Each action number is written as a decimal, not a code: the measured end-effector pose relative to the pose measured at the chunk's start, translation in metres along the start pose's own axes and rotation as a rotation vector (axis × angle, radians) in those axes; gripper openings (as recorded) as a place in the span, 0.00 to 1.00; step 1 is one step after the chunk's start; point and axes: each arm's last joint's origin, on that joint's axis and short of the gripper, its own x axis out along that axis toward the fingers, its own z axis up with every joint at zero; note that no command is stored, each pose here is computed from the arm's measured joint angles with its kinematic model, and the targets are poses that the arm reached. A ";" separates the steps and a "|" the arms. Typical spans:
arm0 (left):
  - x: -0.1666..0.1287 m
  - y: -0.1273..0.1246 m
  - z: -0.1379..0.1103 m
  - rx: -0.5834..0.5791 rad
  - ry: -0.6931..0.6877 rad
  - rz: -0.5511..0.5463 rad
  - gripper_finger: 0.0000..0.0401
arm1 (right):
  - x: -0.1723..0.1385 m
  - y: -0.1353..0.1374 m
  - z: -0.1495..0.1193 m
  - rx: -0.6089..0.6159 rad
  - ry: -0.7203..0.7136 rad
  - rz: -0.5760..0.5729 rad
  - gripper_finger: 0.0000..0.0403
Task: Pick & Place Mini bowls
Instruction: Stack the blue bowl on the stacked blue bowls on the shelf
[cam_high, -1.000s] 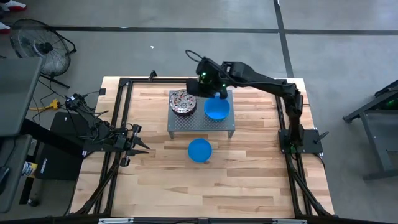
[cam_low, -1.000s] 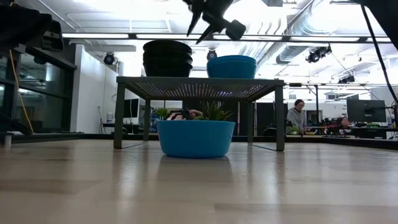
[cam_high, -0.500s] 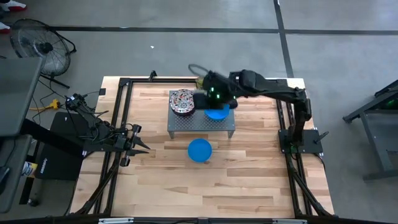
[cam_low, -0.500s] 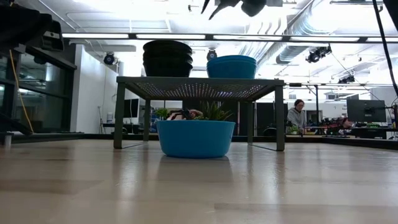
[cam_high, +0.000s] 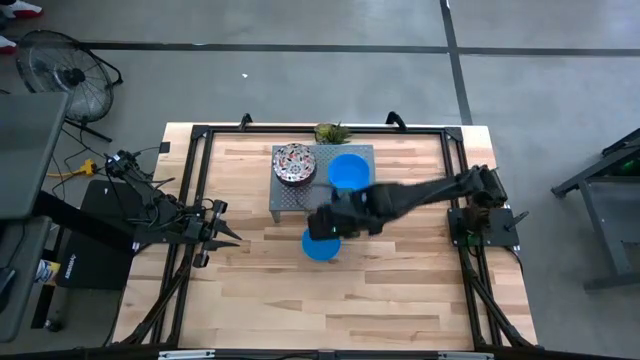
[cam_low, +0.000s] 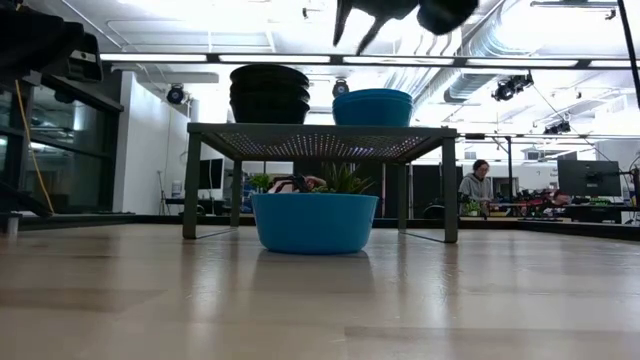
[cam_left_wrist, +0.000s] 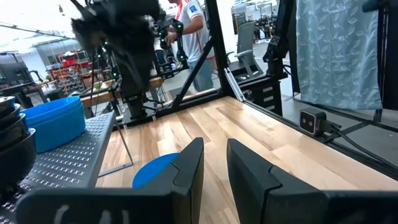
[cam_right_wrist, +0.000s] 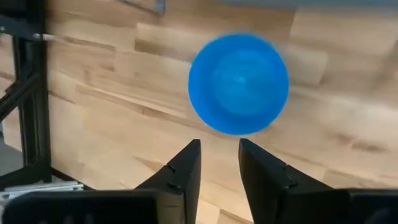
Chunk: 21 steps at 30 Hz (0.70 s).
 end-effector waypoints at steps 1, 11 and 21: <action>0.000 0.000 0.000 -0.001 0.000 0.000 0.17 | 0.008 -0.002 -0.007 0.018 -0.003 0.002 0.24; 0.000 0.000 0.000 0.000 0.000 0.000 0.17 | 0.090 -0.046 -0.039 0.248 -0.025 -0.006 0.48; 0.000 0.000 0.000 0.000 0.000 0.000 0.17 | 0.127 -0.076 -0.025 0.364 0.019 -0.010 0.56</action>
